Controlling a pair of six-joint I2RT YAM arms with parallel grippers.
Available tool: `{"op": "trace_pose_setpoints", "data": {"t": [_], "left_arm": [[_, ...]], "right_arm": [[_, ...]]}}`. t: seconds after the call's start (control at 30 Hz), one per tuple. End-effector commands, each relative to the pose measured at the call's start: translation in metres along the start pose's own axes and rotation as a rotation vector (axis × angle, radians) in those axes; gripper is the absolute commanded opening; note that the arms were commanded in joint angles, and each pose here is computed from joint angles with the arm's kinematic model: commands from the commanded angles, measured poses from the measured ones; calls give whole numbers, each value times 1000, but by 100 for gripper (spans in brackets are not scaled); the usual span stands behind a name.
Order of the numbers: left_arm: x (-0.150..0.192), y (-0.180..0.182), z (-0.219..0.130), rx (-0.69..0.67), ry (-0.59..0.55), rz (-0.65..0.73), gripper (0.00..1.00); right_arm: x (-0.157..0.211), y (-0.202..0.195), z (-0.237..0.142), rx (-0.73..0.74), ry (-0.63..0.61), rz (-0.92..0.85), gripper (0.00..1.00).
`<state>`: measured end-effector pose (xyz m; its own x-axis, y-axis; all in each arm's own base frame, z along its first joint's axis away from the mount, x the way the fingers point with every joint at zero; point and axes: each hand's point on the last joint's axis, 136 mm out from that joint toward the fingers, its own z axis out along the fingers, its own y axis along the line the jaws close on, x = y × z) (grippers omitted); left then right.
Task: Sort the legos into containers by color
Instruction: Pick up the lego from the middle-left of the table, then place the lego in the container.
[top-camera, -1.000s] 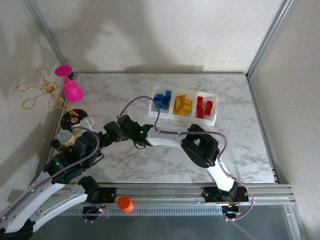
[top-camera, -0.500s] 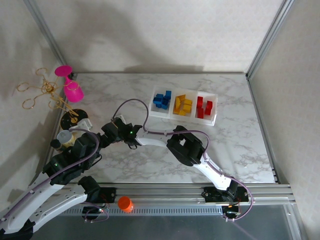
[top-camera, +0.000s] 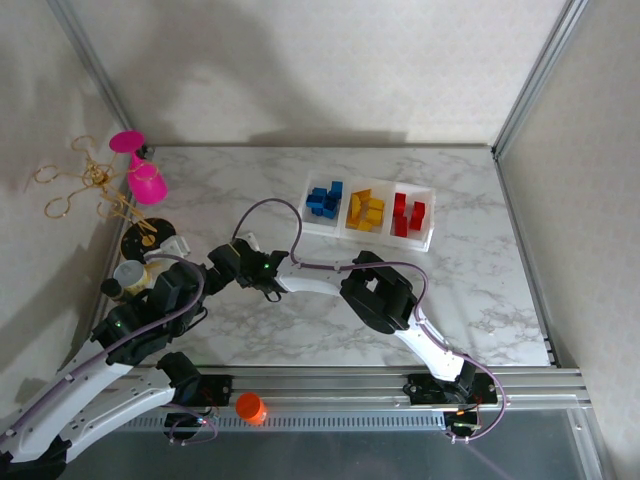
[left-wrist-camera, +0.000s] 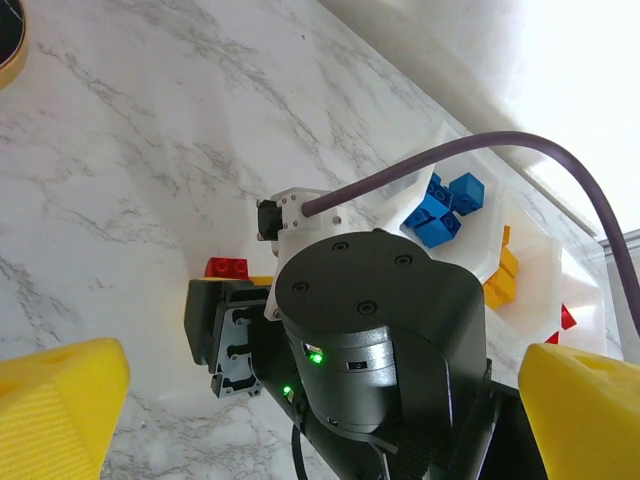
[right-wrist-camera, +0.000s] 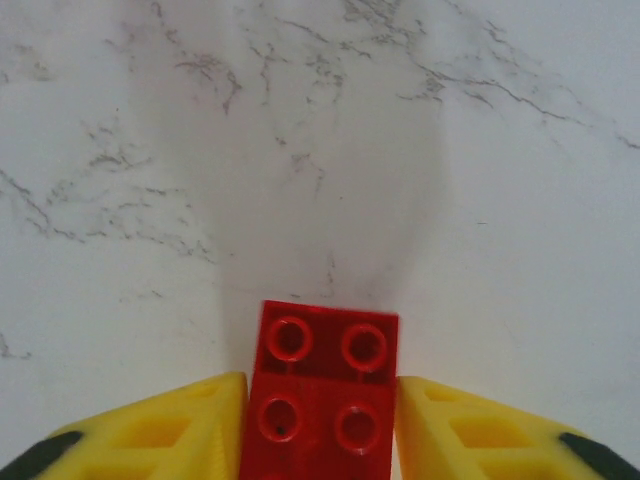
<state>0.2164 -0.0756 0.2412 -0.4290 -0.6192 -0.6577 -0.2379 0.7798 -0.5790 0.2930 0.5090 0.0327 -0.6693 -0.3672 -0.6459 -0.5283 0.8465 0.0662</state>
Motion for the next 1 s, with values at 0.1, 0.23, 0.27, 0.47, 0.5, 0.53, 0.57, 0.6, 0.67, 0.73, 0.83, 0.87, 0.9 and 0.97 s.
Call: {"op": "trace_pose_setpoints", "data": {"t": [0.1,0.23,0.27,0.47,0.5,0.53,0.57,0.6,0.67,0.73,0.83,0.87,0.9,0.97], "left_arm": [[-4,-5,-3,20,-2,-45,100],[-5,-14,-5,57,7,-47,100],[-5,-18,-5,75,12,-45,100],[7,-48,4,170,79,11,100],[10,-51,6,178,89,20,100],[13,-56,9,195,101,29,100],[16,-62,12,217,110,39,100],[19,-68,14,239,123,50,100],[24,-80,20,276,138,64,100],[29,-87,27,286,151,85,100],[36,-99,38,301,172,119,100],[39,-103,42,306,177,124,100],[41,-107,45,316,178,131,100],[45,-112,53,330,177,142,100]], "right_arm": [[-11,-4,-28,3,-13,19,32],[-28,-15,-55,-36,-61,69,31],[-31,-22,-63,-34,-72,85,31],[-47,-92,-110,29,-147,206,30],[-47,-106,-116,54,-157,221,31],[-47,-123,-124,84,-168,240,31],[-48,-139,-131,114,-178,258,31],[-50,-154,-137,136,-187,276,31],[-46,-190,-146,194,-193,315,32],[-46,-224,-156,249,-208,356,32],[-42,-276,-167,339,-221,417,33],[-41,-302,-171,379,-228,450,33],[-41,-320,-173,408,-232,473,33],[-38,-350,-176,451,-239,504,33]]}}
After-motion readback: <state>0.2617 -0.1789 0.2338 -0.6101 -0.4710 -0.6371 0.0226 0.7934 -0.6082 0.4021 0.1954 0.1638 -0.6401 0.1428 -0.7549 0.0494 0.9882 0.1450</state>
